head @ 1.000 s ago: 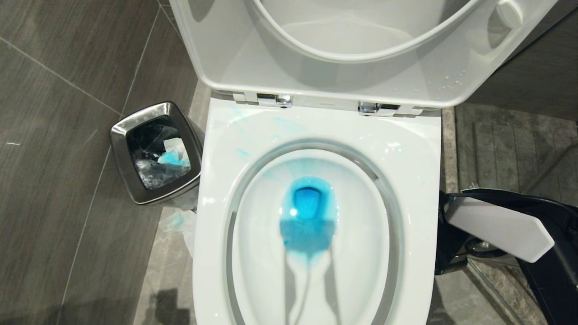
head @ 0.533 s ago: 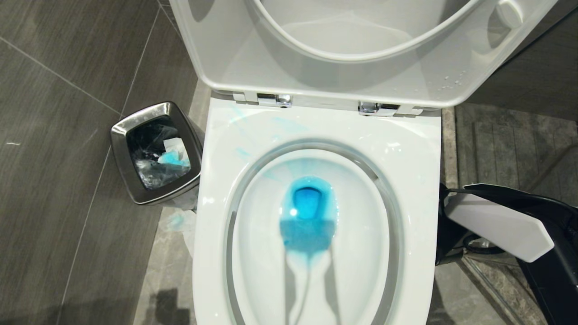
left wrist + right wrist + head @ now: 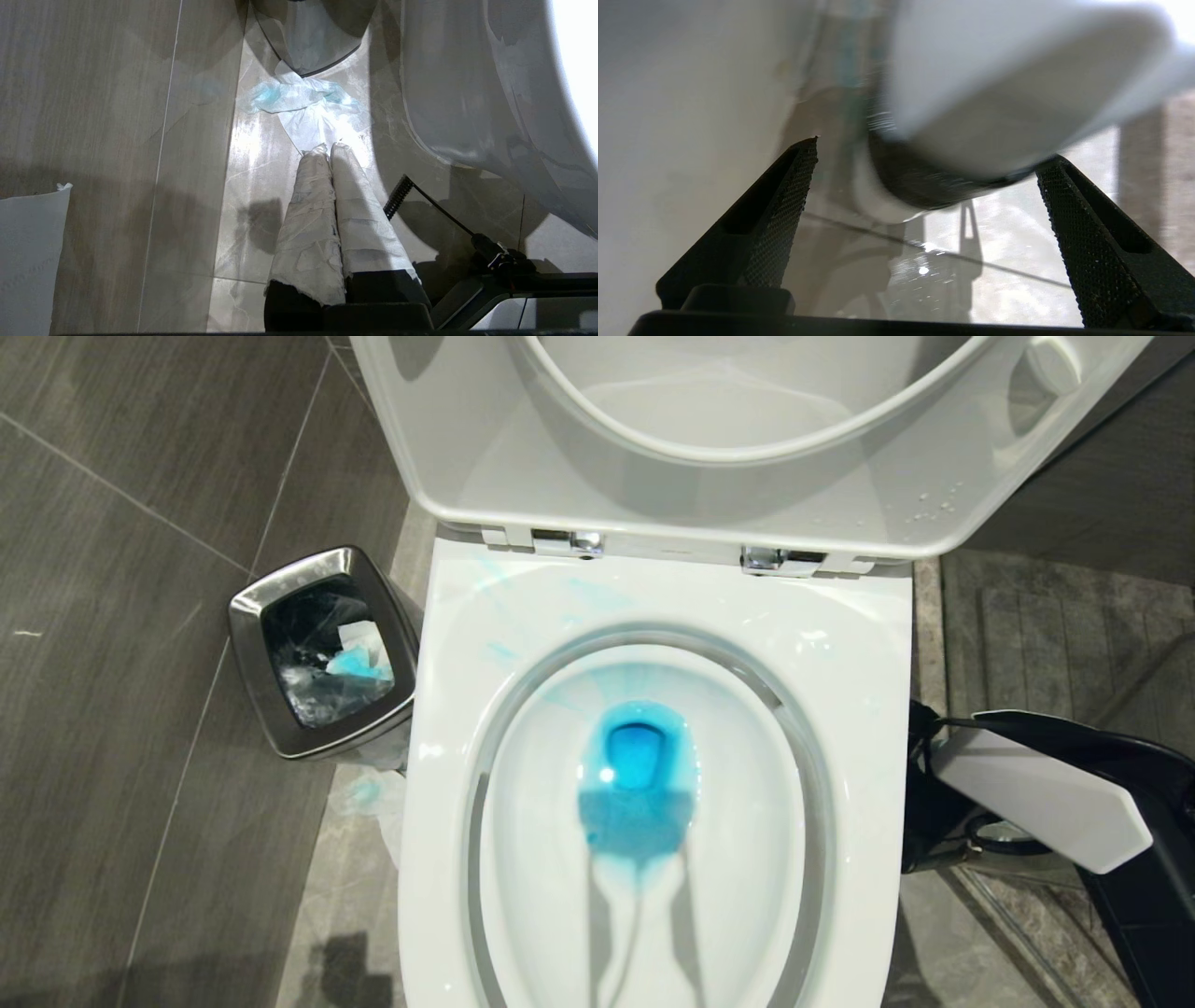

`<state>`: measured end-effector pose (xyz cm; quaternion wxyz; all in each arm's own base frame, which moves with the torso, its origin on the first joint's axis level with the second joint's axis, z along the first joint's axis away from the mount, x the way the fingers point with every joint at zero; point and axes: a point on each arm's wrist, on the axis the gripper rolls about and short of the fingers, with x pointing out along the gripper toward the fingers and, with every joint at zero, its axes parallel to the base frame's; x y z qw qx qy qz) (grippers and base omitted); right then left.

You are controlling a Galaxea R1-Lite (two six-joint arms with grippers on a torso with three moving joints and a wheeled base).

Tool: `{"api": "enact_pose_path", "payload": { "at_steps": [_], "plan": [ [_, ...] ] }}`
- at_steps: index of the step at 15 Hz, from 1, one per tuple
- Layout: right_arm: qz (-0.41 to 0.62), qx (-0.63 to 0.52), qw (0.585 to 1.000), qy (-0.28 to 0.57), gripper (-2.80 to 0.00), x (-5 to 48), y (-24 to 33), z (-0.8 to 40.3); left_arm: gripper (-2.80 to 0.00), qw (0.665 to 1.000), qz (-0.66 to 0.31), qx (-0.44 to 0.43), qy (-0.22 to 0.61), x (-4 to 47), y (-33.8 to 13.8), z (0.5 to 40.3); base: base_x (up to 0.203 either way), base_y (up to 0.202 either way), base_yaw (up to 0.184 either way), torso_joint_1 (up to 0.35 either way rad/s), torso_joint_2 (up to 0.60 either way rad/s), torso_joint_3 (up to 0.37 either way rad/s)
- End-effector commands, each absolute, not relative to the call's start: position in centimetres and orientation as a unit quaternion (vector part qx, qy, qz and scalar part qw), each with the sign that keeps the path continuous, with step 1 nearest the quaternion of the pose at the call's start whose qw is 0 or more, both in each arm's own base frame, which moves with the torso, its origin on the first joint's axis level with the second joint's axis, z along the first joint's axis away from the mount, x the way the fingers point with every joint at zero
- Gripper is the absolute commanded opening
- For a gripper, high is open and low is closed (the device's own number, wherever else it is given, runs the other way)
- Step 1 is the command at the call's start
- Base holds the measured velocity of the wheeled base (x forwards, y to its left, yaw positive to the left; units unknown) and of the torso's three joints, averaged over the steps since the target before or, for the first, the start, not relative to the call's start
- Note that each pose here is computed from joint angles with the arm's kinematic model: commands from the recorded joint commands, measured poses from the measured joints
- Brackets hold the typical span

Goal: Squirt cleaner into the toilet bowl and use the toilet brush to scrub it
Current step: Pour in the cleaning agent

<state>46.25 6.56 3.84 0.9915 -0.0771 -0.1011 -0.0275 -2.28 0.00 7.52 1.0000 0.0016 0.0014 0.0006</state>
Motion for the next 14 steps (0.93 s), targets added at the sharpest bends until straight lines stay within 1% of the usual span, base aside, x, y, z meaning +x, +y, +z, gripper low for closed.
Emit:
{"api": "enact_pose_path", "payload": {
  "at_steps": [1, 4, 9, 14],
  "plan": [
    [-0.040, -0.077, 0.990, -0.112, 0.00, 46.4, 5.5, 4.5, -2.80, 1.000, 0.001, 0.002, 0.002, -2.3, 0.0, 7.5, 0.000, 0.000, 0.000, 0.000, 0.00, 0.000],
    [-0.050, -0.075, 0.988, -0.129, 0.00, 46.9, 4.9, 5.3, -2.80, 1.000, 0.001, 0.002, 0.002, -2.3, 0.0, 7.5, 0.000, 0.000, 0.000, 0.000, 0.00, 0.000],
    [-0.060, -0.075, 0.986, -0.134, 0.00, 47.1, 4.1, 5.6, -2.80, 1.000, 0.001, 0.002, 0.002, -2.3, 0.0, 7.5, 0.000, 0.000, 0.000, 0.000, 0.00, 0.000],
    [-0.056, -0.073, 0.986, -0.138, 0.00, 47.8, 4.5, 4.9, -2.80, 1.000, 0.001, 0.002, 0.002, -2.3, 0.0, 7.5, 0.000, 0.000, 0.000, 0.000, 0.00, 0.000]
  ]
}}
